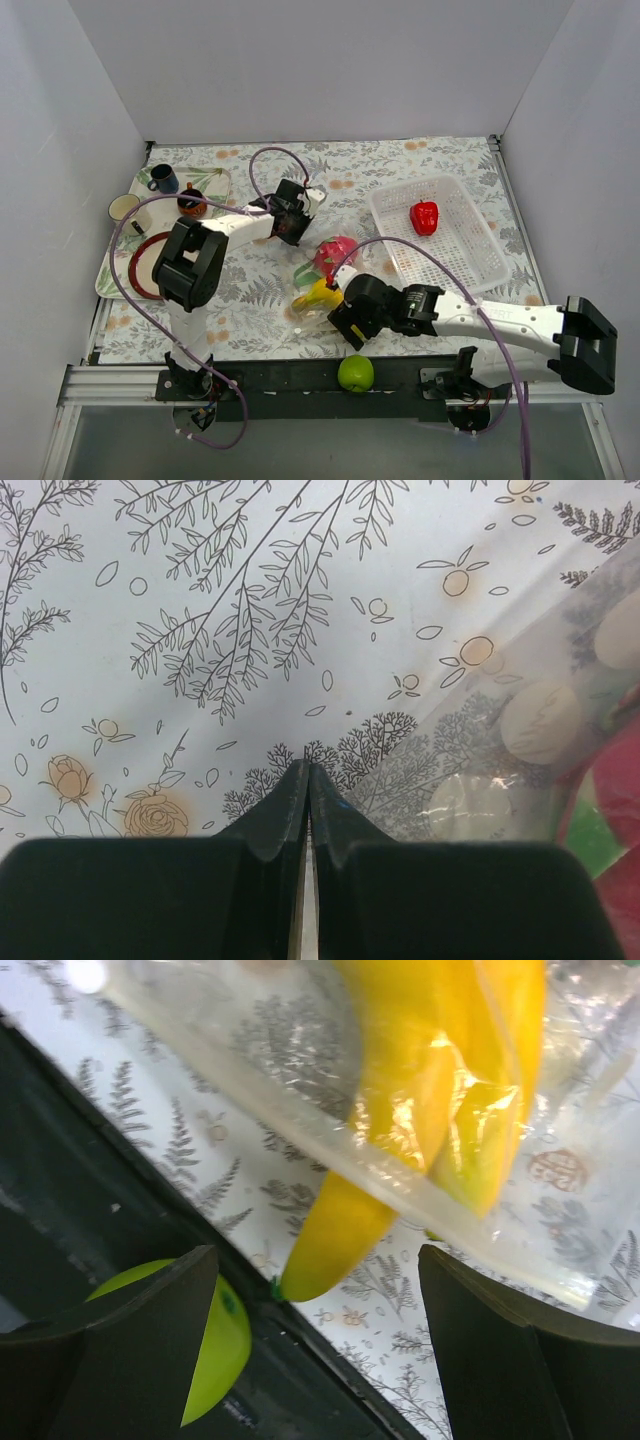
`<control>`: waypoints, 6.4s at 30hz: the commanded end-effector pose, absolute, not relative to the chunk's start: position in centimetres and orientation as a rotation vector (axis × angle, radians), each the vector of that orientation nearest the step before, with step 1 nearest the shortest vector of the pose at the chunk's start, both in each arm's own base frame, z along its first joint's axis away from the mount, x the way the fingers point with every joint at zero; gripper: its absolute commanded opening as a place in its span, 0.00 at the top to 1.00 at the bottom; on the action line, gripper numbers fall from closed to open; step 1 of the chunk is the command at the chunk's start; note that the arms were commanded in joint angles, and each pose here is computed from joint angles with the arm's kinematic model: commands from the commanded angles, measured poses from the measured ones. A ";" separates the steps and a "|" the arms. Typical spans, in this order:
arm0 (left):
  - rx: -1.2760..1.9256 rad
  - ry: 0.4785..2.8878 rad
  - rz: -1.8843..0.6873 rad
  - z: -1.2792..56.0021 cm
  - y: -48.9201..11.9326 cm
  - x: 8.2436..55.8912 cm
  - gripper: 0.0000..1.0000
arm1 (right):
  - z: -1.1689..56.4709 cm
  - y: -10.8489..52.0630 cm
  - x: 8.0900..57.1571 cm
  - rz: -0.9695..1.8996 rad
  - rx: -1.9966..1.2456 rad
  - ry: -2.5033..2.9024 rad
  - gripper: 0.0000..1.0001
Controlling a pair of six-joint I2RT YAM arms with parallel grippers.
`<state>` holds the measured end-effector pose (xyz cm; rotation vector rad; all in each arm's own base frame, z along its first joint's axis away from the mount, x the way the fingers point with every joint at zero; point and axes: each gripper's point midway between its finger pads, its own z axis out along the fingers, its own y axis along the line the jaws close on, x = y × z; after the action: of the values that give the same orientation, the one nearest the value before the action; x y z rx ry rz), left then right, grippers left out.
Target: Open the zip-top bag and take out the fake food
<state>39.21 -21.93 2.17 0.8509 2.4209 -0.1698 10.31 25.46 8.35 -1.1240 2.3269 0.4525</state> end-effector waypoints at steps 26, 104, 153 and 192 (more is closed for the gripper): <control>0.644 2.505 -0.195 8.1 -13.4 39.3 1.00 | 7.9 28.4 19.6 0.325 -1.148 2.256 0.57; 0.472 2.654 -0.261 4.0 -8.3 38.2 1.00 | 18.2 6.4 32.1 -0.239 -0.032 2.336 0.30; 0.523 2.605 -0.226 6.4 -8.7 39.2 1.00 | 5.4 24.5 -0.9 0.790 -1.936 2.493 0.01; 0.584 2.641 -0.219 3.7 -9.2 37.6 1.00 | 16.2 4.2 33.2 -0.377 0.080 2.280 0.05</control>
<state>36.91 -9.22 3.03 0.5546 2.6892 -0.2523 33.39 4.60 16.72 0.0321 2.2848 -0.3855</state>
